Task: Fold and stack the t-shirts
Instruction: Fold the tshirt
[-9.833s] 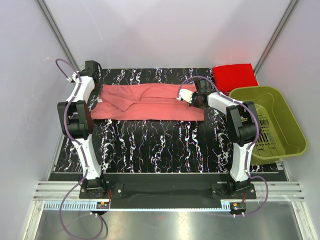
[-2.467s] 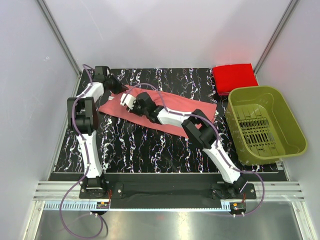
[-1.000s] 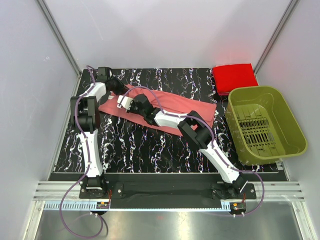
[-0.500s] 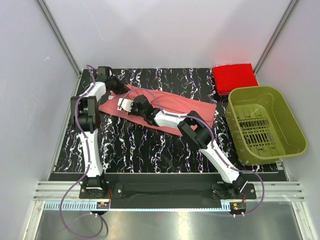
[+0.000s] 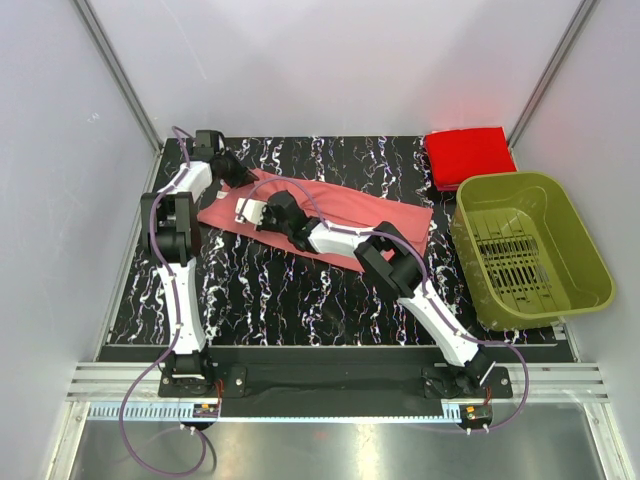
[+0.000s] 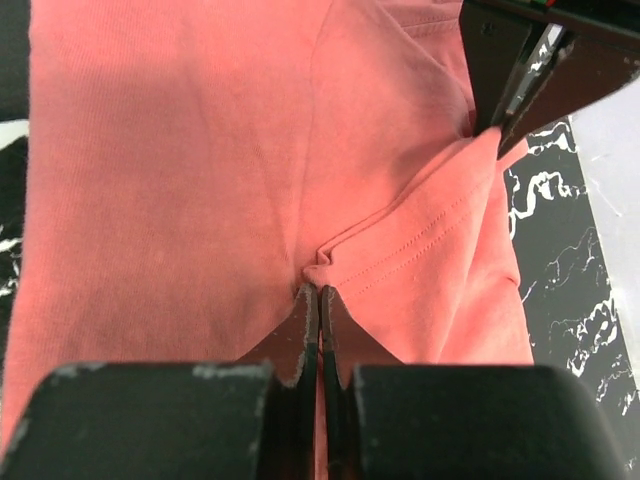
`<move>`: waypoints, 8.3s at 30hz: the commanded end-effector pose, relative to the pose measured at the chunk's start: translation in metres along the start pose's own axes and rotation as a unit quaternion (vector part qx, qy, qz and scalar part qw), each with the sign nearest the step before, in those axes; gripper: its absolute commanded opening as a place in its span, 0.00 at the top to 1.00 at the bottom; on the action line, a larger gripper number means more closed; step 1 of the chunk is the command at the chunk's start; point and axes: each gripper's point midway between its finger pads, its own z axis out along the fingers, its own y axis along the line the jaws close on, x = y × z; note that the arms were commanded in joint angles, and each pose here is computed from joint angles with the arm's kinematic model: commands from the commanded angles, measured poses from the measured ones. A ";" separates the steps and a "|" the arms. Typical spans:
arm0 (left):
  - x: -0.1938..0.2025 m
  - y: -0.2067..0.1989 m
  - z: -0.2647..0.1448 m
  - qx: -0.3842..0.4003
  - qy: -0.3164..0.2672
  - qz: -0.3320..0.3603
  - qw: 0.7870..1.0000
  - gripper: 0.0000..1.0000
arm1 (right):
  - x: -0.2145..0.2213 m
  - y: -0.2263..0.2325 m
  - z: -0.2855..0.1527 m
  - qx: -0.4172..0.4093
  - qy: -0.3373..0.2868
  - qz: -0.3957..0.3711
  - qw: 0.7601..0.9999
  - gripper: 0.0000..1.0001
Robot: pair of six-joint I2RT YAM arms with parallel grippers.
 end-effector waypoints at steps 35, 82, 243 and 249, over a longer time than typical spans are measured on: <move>-0.007 0.007 -0.060 -0.099 -0.073 0.026 0.992 0.95 | -0.052 -0.050 -0.083 0.072 -0.086 0.004 0.994 1.00; 0.000 0.043 -0.080 0.015 -0.009 0.126 0.992 0.47 | -0.039 -0.043 -0.080 0.070 -0.089 0.019 0.993 1.00; 0.003 0.029 -0.081 0.071 -0.014 0.157 0.985 0.76 | -0.002 -0.058 -0.069 0.046 -0.041 0.080 0.995 0.89; 0.004 0.045 -0.069 0.067 -0.006 0.161 0.985 0.62 | 0.001 -0.056 -0.069 0.046 -0.039 0.077 0.995 0.89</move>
